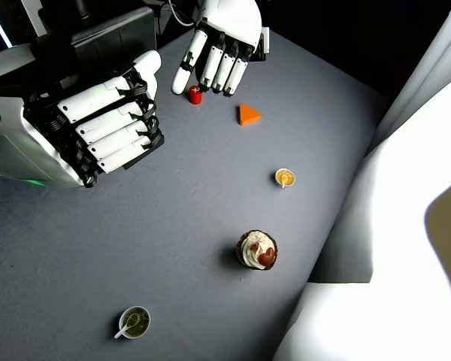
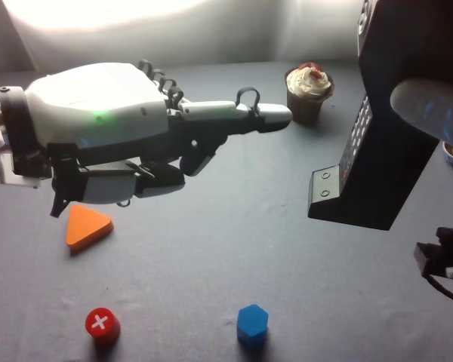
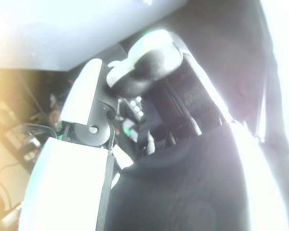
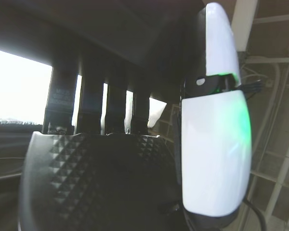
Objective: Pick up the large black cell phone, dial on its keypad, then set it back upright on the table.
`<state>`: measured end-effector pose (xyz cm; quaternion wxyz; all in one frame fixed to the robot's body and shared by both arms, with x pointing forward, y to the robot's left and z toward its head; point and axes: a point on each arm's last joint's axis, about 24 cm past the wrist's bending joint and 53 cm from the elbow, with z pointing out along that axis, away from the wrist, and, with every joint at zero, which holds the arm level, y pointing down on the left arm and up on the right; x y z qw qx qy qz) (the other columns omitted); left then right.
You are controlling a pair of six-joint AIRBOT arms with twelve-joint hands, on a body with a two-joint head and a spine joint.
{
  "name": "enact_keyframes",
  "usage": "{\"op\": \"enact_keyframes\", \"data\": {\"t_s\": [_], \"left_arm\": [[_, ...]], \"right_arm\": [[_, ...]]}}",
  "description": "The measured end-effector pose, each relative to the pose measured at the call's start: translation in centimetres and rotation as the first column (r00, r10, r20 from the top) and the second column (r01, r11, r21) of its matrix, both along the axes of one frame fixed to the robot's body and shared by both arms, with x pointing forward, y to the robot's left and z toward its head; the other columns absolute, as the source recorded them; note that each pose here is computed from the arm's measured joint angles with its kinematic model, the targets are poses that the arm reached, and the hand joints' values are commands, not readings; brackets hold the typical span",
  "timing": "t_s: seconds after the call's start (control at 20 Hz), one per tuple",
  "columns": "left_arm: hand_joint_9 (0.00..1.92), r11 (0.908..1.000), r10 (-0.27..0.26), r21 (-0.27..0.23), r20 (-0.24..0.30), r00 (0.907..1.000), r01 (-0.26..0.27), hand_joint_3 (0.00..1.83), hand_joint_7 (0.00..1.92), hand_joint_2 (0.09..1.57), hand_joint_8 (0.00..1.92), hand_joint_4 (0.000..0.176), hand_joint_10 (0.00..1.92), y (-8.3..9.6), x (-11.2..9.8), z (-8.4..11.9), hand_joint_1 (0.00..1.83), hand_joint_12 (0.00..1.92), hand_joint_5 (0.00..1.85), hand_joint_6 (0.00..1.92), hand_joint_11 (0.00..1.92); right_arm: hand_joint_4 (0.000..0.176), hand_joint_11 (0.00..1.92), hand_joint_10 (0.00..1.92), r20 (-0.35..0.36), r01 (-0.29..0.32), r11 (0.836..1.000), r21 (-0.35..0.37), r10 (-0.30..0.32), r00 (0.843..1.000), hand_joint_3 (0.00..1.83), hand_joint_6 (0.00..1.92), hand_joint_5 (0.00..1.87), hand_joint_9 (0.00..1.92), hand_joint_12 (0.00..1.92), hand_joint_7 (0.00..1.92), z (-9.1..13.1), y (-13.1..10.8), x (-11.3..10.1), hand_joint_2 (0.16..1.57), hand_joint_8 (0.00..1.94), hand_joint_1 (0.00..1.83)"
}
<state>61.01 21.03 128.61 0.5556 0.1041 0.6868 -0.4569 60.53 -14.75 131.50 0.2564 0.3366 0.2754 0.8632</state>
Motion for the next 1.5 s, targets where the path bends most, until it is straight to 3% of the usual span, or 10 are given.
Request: {"op": "enact_keyframes", "data": {"t_s": [0.35,0.6,0.95,1.1,1.15,1.2,1.3,1.35,1.4,1.5], "left_arm": [[1.03,0.9974,-0.067,-0.029,-0.019,0.9976,0.066,0.0,0.66,1.36,1.61,0.116,1.92,-5.1,-0.3,-1.2,1.31,1.92,0.02,0.0,1.06],[1.05,0.9962,-0.057,-0.069,-0.033,0.9979,0.054,0.0,0.65,1.37,1.62,0.112,1.92,-5.8,-0.1,-0.6,1.31,1.92,0.03,0.0,1.08],[1.04,0.9903,-0.053,-0.135,-0.158,0.9861,0.032,0.0,0.64,1.37,1.64,0.118,1.92,-0.7,-1.5,0.2,1.31,1.92,0.02,0.0,1.02],[1.0,0.9738,-0.13,-0.218,-0.304,0.9437,0.064,0.0,0.65,1.37,1.62,0.103,1.92,-0.1,-3.4,-0.2,1.31,1.92,0.03,0.0,1.0],[0.99,0.9647,-0.183,-0.247,-0.38,0.9067,0.092,0.0,0.66,1.36,1.61,0.107,1.92,-0.4,-4.3,-0.8,1.31,1.92,0.04,0.01,0.99],[0.99,0.9526,-0.236,-0.287,-0.482,0.8437,0.102,0.0,0.66,1.36,1.62,0.094,1.92,-0.5,-5.3,-1.7,1.31,1.92,0.07,0.01,1.01],[0.89,0.9534,-0.266,-0.254,-0.455,0.8496,0.163,0.0,0.67,1.35,1.59,0.093,1.92,-0.8,-6.4,-1.8,1.31,1.92,0.1,0.01,0.9],[0.84,0.9456,-0.3,-0.257,-0.45,0.8414,0.2,0.0,0.67,1.33,1.58,0.087,1.92,-1.2,-7.2,-1.5,1.31,1.92,0.12,0.0,0.87],[0.75,0.9428,-0.314,-0.252,-0.453,0.8346,0.218,0.0,0.67,1.24,1.67,0.102,1.92,-1.4,-7.6,-1.7,1.03,1.92,0.13,0.0,0.59],[0.55,0.9435,-0.316,-0.248,-0.473,0.8225,0.22,0.0,0.58,1.18,1.5,0.08,1.87,-1.0,-7.7,-2.0,0.72,1.92,0.14,0.0,0.36]], "right_arm": [[0.0,0.86,1.37,0.0,-0.001,1.0,0.002,0.001,1.0,0.0,0.75,1.0,0.86,1.3,0.88,0.0,0.0,0.0,1.13,1.16,1.37],[0.0,0.85,1.36,-0.011,0.013,1.0,0.01,-0.013,1.0,0.0,0.77,0.99,0.86,1.29,0.9,-0.1,-0.3,0.3,1.13,1.15,1.37],[0.0,0.86,1.37,-0.014,0.016,1.0,0.014,-0.016,1.0,0.0,0.81,0.98,0.86,1.27,0.85,-0.2,-0.5,0.3,1.14,1.2,1.37],[0.0,0.84,1.42,-0.001,0.064,0.998,0.012,-0.064,0.998,0.0,0.79,0.98,0.82,1.32,0.84,-0.8,-1.9,1.2,1.15,1.23,1.37],[0.0,0.85,1.43,0.005,0.078,0.997,0.006,-0.078,0.997,0.0,0.8,0.97,0.82,1.34,0.83,-1.1,-2.4,1.4,1.15,1.24,1.37],[0.0,0.85,1.44,0.002,0.093,0.996,0.0,-0.093,0.996,0.0,0.8,0.97,0.82,1.35,0.82,-1.7,-2.8,1.7,1.16,1.25,1.37],[0.0,0.85,1.44,0.002,0.122,0.992,0.006,-0.122,0.993,0.0,0.79,0.97,0.81,1.34,0.82,-2.2,-3.6,2.2,1.16,1.26,1.37],[0.0,0.85,1.44,0.007,0.142,0.99,0.014,-0.142,0.99,0.0,0.78,0.97,0.82,1.34,0.81,-2.5,-4.1,2.5,1.16,1.27,1.36],[0.0,0.85,1.43,0.008,0.158,0.987,0.017,-0.158,0.987,0.0,0.79,0.96,0.82,1.32,0.81,-2.9,-4.6,2.6,1.16,1.28,1.36],[0.0,0.86,1.41,0.003,0.179,0.984,0.014,-0.179,0.984,0.0,0.79,0.98,0.82,1.28,0.8,-4.0,-5.1,2.9,1.16,1.29,1.36]]}}
